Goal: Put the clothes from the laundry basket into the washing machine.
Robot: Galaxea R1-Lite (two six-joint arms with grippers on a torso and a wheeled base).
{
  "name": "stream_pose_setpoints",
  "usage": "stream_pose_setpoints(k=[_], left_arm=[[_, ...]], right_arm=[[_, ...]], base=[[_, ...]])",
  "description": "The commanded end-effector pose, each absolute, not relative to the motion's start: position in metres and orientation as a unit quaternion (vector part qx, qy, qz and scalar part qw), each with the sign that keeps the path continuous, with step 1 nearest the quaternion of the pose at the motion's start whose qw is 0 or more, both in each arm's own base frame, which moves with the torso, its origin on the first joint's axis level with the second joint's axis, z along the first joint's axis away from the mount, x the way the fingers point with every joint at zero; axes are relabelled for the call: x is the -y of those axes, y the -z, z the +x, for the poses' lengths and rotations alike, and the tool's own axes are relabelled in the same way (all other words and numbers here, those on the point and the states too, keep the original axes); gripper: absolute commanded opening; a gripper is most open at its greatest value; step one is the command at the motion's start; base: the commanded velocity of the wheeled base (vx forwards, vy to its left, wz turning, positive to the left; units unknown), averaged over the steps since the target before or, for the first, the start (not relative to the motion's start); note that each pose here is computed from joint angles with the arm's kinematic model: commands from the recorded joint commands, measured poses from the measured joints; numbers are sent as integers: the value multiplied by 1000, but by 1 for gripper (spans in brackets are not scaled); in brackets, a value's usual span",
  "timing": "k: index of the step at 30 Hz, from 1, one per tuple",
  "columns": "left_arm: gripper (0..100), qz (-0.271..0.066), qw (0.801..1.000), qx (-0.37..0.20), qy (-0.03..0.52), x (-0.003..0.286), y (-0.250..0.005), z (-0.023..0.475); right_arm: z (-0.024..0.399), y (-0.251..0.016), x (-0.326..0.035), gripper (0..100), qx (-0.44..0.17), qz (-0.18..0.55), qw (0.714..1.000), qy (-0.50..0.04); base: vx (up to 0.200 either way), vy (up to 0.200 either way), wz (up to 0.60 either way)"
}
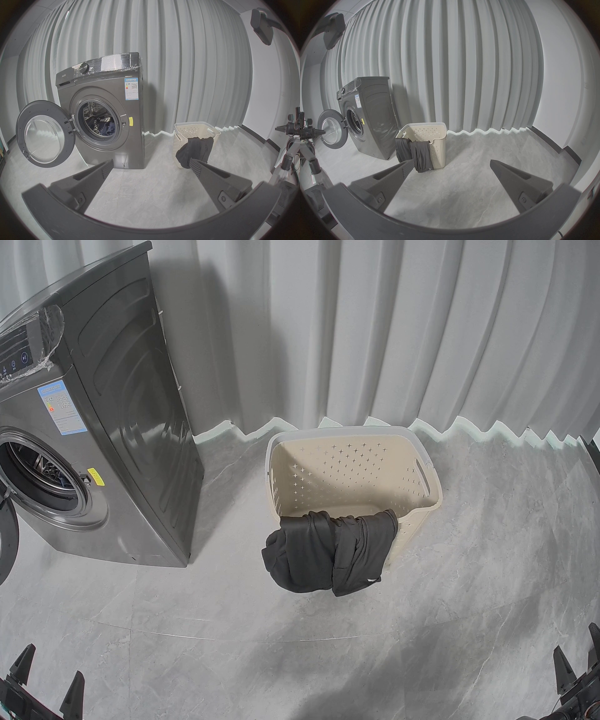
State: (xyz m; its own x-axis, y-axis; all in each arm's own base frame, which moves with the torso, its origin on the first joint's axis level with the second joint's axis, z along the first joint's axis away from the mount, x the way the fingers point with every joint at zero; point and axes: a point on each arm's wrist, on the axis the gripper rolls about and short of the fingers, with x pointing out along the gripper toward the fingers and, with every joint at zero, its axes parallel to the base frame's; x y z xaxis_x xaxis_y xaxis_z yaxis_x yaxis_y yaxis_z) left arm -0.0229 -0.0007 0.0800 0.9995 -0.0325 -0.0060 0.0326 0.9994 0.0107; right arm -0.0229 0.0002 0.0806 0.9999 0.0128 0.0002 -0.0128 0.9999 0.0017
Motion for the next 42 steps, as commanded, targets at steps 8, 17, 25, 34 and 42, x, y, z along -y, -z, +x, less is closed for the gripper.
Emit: stream_pose_setpoints(k=[8, 17, 25, 34, 42], left_arm=[[100, 5, 1000, -2, 16, 1, -76, -23], [100, 5, 1000, -1, 17, 1, -76, -23], [100, 3, 1000, -1, 16, 1, -76, -23], [100, 4, 1000, -1, 16, 1, -76, -23], [100, 5, 1000, -1, 16, 1, -76, -23]], right_arm=[[-23, -75, 0, 100, -1, 1, 1000, -7], [-23, -75, 0, 100, -1, 1, 1000, -7], [-23, -75, 0, 100, -1, 0, 1000, -7], [-23, -75, 0, 100, -1, 0, 1000, -5], [-23, -75, 0, 100, 0, 5, 1000, -2]], base=[[150, 0, 0], [0, 0, 0], [0, 0, 0], [0, -133, 0], [0, 0, 0]])
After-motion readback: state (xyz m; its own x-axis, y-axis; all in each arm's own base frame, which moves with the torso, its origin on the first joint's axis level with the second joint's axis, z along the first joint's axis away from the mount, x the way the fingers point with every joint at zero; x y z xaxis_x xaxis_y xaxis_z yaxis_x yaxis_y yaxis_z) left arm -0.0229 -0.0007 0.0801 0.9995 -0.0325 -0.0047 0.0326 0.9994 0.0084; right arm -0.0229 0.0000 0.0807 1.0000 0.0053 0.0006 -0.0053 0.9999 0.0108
